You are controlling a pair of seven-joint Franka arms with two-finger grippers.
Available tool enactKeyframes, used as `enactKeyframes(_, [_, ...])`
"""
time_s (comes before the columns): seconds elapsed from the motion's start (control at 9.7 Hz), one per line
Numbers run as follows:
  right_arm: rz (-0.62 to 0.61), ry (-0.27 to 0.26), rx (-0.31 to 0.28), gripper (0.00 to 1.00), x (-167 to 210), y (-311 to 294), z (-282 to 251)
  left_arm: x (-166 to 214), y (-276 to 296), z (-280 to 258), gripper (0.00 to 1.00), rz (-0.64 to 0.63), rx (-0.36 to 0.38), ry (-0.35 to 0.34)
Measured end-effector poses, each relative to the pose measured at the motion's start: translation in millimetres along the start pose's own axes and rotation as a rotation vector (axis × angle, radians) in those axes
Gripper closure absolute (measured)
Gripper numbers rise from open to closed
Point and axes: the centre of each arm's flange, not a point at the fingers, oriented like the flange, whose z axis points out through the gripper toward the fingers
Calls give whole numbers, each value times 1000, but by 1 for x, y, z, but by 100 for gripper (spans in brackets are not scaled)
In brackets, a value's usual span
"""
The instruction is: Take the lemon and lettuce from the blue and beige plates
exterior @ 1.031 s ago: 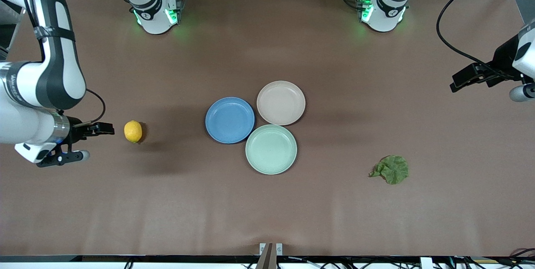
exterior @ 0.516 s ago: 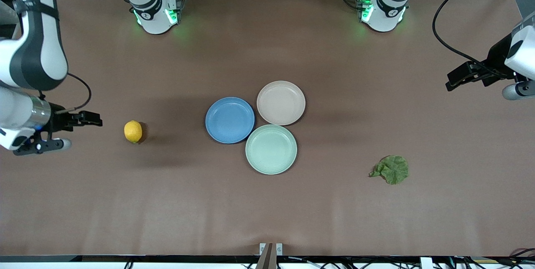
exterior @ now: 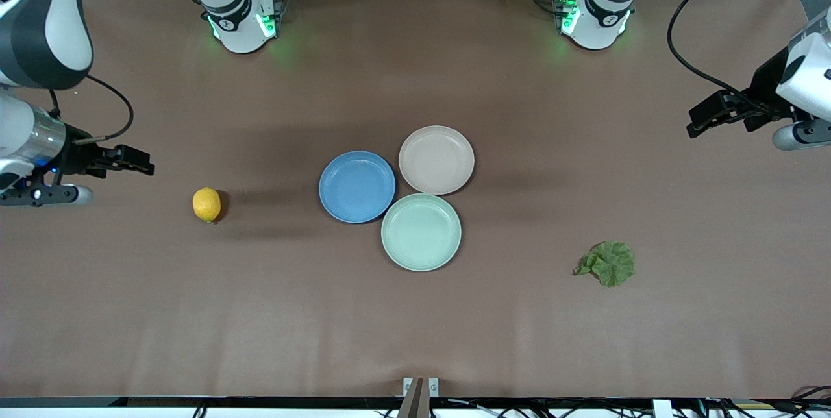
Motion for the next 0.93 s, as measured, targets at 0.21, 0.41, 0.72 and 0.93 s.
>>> enactKeyframes(0.21, [-9,42,-9,0,-10,-3,-25,0,-1,0,0,-3,0,0])
enactKeyframes(0.41, [-15,73,-26,0,-22,-3,-50,1,-3,0,0,-6,0,-1])
enactKeyframes(0.72, [-16,57,-35,0,-36,-4,-84,2,-5,0,0,-10,-1,6])
enactKeyframes(0.93, [-11,34,-34,0,-46,-3,-104,3,-6,-1,0,0,-2,13])
